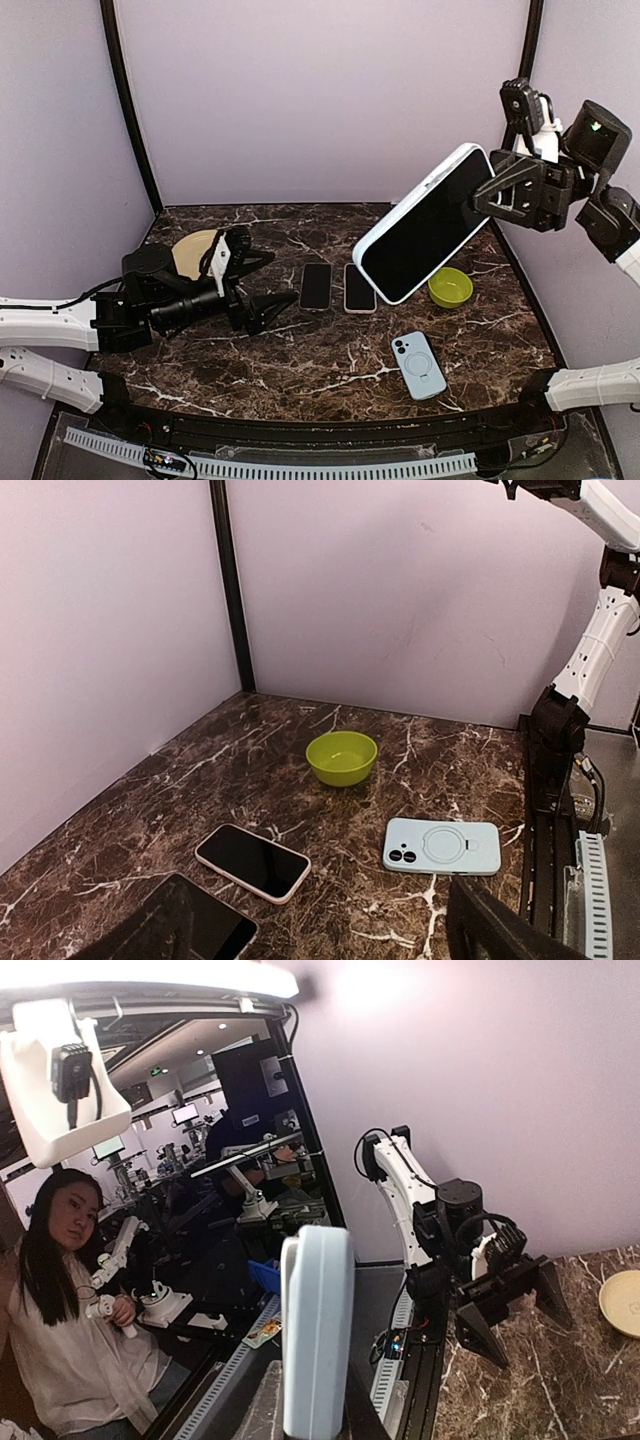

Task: Put the phone into the phone case
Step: Pass from the right arm to the left

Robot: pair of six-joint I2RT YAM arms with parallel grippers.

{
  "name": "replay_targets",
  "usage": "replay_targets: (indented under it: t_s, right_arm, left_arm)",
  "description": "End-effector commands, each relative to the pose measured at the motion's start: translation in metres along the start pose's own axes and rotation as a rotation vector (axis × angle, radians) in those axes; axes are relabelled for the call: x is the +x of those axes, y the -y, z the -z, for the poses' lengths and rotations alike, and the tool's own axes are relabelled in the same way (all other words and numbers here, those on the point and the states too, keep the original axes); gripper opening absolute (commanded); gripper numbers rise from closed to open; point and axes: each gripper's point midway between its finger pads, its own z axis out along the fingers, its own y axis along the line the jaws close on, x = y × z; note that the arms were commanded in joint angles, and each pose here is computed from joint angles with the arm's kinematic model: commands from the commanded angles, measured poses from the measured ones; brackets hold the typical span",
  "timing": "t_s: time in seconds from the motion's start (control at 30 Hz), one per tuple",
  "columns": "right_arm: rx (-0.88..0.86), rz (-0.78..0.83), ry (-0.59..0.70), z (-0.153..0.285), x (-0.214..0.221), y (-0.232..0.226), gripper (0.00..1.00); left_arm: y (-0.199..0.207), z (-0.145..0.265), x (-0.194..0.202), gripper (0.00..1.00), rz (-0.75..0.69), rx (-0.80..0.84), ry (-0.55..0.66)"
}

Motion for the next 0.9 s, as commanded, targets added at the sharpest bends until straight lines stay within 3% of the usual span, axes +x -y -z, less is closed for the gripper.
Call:
replay_targets:
  t_s: [0.0,0.43,0.53,0.7,0.87]
  right_arm:
    - [-0.073,0.099,0.031,0.005,-0.019,-0.033,0.00]
    - [-0.093,0.074,0.017,0.005,-0.023,-0.036,0.00]
    - [0.009,0.036,0.008,0.003,-0.017,-0.013,0.00]
    - [0.357,-0.013,-0.065,0.012,0.009,0.060,0.00]
    - [0.429,0.026,-0.081,0.015,0.017,0.080,0.00]
  left_arm:
    - [0.007,0.005,-0.010,0.90,0.004,0.035,0.054]
    - [0.012,0.004,-0.003,0.89,0.003,0.066,0.036]
    - [0.015,0.003,-0.005,0.89,-0.004,0.085,0.037]
    - [0.027,0.003,-0.017,0.88,-0.012,0.158,0.060]
    - [0.042,0.006,-0.046,0.88,-0.017,0.251,0.123]
